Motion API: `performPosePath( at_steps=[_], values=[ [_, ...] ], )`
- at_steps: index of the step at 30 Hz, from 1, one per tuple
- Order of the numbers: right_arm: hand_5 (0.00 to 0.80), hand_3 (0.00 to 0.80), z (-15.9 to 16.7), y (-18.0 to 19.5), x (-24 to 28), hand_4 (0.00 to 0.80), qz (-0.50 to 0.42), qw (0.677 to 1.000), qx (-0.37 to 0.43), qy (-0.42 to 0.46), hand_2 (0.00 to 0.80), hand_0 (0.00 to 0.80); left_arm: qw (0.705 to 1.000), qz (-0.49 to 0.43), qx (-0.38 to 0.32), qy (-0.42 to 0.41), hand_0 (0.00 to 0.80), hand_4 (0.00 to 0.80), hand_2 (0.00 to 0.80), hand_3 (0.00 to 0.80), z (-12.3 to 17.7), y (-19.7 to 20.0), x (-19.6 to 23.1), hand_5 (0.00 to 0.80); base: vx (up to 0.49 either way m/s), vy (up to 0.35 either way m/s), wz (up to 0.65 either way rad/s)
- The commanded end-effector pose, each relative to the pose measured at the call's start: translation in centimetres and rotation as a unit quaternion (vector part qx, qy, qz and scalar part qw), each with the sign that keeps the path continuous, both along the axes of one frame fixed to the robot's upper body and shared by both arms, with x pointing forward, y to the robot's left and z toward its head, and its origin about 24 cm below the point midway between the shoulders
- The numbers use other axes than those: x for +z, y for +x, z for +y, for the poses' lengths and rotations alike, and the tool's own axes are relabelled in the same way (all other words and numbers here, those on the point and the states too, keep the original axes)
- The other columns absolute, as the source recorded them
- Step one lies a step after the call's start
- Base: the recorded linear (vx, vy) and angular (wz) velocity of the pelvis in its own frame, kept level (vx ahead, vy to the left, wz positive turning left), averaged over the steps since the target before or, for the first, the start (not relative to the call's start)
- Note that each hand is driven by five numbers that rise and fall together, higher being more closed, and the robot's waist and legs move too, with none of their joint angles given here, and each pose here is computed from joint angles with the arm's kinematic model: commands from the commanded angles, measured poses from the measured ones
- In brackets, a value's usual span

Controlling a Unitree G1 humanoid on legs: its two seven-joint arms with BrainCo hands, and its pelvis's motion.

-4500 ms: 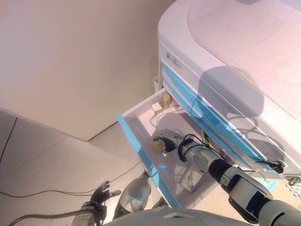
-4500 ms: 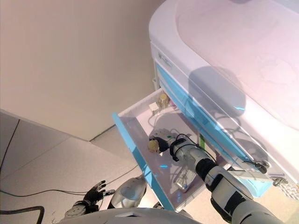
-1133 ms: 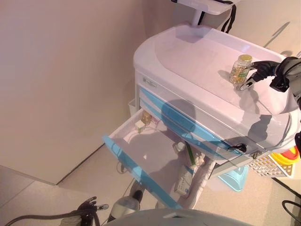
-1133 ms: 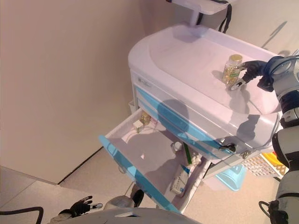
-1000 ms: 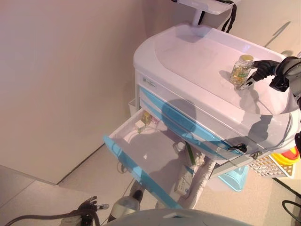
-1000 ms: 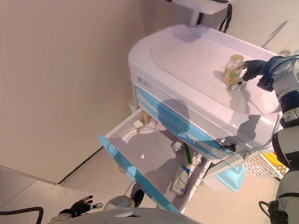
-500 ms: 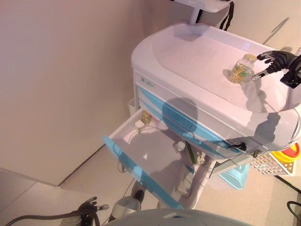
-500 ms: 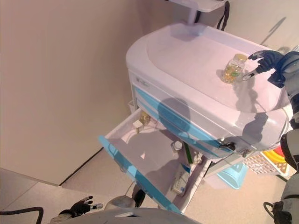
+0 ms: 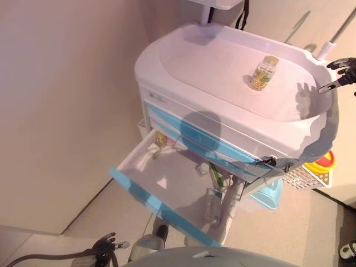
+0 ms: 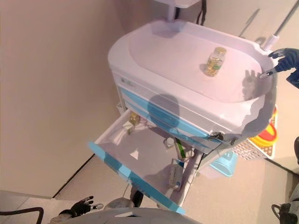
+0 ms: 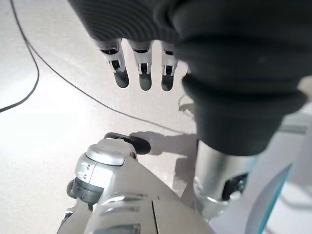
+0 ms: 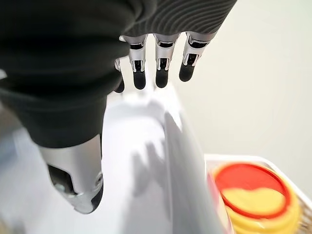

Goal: Open the drawer and pick up the medicine

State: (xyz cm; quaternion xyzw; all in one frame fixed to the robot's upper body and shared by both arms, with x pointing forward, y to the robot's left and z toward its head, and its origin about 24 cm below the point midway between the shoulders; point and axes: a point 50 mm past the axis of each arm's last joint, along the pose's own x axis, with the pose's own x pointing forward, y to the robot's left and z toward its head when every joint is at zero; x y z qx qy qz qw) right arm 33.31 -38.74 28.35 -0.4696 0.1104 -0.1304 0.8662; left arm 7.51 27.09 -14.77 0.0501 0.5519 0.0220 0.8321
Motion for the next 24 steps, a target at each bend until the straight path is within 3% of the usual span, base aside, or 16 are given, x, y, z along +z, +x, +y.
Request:
performPosePath(
  at_steps=[1, 5, 8, 16, 24],
  values=[
    [0.000, 0.000, -0.5, -2.5, 5.9, 0.000, -0.232, 0.972, -0.033, 0.010, 0.000, 0.000, 0.999, 0.010, -0.046, 0.028, 0.000, 0.000, 0.000, 0.000, 1.5, -0.5, 0.5, 0.000, -0.015, -0.009, -0.26],
    [0.000, 0.000, -1.5, -4.3, 5.6, 0.000, -0.401, 0.904, -0.079, 0.122, 0.000, 0.000, 0.998, -0.002, -0.065, 0.017, 0.000, 0.000, 0.000, 0.000, 0.4, -0.2, 0.2, 0.000, -0.021, -0.012, -0.25],
    [0.000, 0.000, -2.2, -5.0, 2.7, 0.000, -0.446, 0.871, -0.096, 0.184, 0.000, 0.000, 0.997, -0.014, -0.077, 0.011, 0.000, 0.000, 0.000, 0.000, -0.4, 0.3, 0.1, 0.000, -0.071, -0.012, -0.25],
    [0.000, 0.000, -3.3, -6.7, -7.4, 0.000, -0.389, 0.890, -0.167, 0.170, 0.000, 0.000, 0.991, -0.047, -0.123, 0.013, 0.000, 0.000, 0.000, 0.000, -1.3, 2.3, 0.5, 0.000, -0.050, -0.034, -0.35],
    [0.000, 0.000, 0.0, -7.4, -17.4, 0.000, -0.343, 0.883, -0.210, 0.241, 0.000, 0.000, 0.967, -0.113, -0.223, 0.042, 0.000, 0.000, 0.000, 0.000, -2.7, 7.6, 2.1, 0.000, -0.106, -0.024, -0.35]
  ],
)
